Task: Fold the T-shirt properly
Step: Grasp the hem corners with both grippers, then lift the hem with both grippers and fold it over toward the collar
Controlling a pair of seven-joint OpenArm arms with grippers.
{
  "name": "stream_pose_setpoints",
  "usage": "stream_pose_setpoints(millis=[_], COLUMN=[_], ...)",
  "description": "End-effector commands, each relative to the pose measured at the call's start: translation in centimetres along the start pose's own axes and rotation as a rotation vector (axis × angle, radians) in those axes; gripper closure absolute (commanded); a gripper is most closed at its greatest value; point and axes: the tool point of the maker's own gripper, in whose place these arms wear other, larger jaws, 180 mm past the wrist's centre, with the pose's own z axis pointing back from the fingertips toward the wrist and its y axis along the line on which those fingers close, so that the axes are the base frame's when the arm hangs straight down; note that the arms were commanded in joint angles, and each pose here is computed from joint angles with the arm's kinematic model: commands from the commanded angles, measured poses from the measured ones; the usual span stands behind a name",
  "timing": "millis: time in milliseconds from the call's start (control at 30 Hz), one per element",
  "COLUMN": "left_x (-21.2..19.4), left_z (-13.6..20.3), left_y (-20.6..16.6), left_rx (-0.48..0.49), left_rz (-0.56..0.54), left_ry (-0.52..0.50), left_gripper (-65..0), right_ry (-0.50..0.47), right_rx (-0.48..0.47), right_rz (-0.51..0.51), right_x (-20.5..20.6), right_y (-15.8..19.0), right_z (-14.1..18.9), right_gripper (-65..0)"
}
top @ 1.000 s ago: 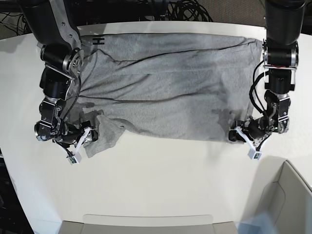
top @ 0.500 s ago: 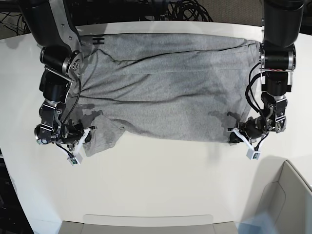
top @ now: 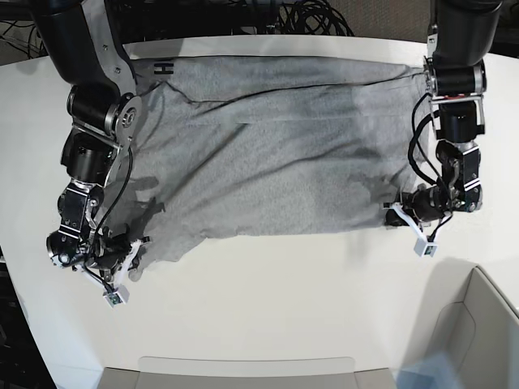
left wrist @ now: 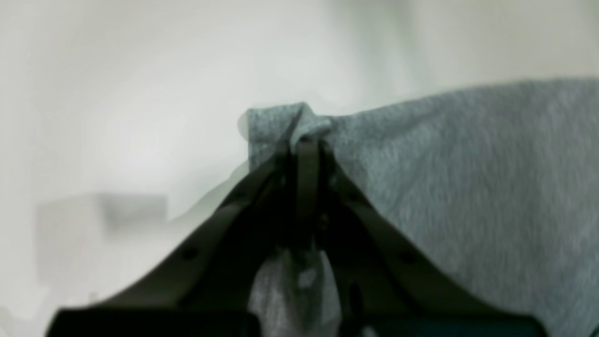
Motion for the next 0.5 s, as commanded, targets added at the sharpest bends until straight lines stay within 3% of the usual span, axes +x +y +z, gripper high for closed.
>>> stream_pose_setpoints(millis=[0, 133, 400, 467], left_x=[3.2, 3.4, 0.5, 0.0], left_z=[1.6, 3.1, 3.3, 4.2], left_y=[0.7, 0.0, -0.2, 1.3], left_rx=[0.023, 0.037, 0.043, 0.073], left_rz=[-0.026, -0.092, -0.114, -0.098], left_ry=[-0.087, -0.094, -0.040, -0.042], left_gripper=[0.0, 0.0, 0.0, 0.0], right_ry=[-0.055, -0.030, 0.016, 0.019], right_rx=[-0.020, -0.073, -0.134, -0.153], right_rz=[0.046, 0.140, 0.186, 0.195], right_x=[2.6, 2.1, -0.4, -1.0], right_y=[-0.5, 0.3, 1.4, 1.4], right_z=[1.2, 2.1, 3.6, 4.1], right_gripper=[0.0, 0.0, 0.0, 0.0])
